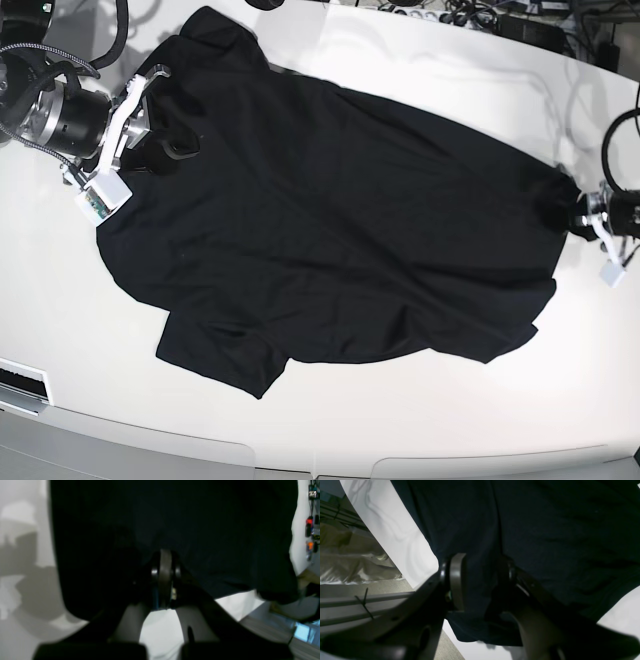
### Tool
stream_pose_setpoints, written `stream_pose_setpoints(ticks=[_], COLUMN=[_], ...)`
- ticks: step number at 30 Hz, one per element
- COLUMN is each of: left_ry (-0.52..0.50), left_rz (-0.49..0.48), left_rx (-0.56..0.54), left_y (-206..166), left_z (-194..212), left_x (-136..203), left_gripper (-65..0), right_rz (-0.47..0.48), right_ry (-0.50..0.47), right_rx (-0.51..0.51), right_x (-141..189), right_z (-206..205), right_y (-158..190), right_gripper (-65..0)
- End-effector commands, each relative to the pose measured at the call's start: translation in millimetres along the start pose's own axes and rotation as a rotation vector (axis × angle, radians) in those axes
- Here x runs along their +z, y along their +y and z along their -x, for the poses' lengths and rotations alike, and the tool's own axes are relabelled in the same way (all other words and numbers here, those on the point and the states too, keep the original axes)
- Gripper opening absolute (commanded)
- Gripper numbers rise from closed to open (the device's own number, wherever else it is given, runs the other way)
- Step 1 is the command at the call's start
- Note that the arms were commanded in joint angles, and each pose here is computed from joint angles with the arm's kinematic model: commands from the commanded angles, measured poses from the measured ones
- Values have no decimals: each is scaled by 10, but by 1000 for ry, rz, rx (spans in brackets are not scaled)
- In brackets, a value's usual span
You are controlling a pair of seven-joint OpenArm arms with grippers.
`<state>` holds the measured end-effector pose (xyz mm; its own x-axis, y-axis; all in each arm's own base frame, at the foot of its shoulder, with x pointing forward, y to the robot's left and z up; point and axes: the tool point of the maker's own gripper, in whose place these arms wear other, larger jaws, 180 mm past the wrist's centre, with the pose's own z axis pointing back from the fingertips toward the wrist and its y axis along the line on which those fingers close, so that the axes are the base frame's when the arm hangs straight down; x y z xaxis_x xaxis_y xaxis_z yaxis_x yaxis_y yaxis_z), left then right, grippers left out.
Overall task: Layout the t-shirt on the table in an organized manner, then fold the t-shirt properly
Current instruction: 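Hold the shirt with both grippers and pull it taut between them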
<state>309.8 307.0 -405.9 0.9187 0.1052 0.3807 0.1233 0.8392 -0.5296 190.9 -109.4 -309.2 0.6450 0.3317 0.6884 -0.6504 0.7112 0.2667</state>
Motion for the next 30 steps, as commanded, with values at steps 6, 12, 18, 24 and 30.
stream_pose_setpoints(ticks=[6,12,18,24,30], left_ry=[-26,-5,-31,-81,-83], left_rz=[-47,-56,-36,-44,-51], left_rx=[-39,-53,-50,-62,-62], left_y=[64,41,11,35,55], left_z=[77,217,-36,-317,-325], left_x=[-142,-314,-126,120,151], left_gripper=[-337,-515,-650,-650,-650], right_rz=[-4,-4,-2,-2,-2], right_ry=[-34,-32,-29,-30,-30], right_rx=[23,23,23,24,24], right_x=[39,40,39,39,39], right_z=[-95,-92,-84,-87,-87], right_y=[9,8,5,5,5], right_gripper=[-421,-421,-421,-421,-421])
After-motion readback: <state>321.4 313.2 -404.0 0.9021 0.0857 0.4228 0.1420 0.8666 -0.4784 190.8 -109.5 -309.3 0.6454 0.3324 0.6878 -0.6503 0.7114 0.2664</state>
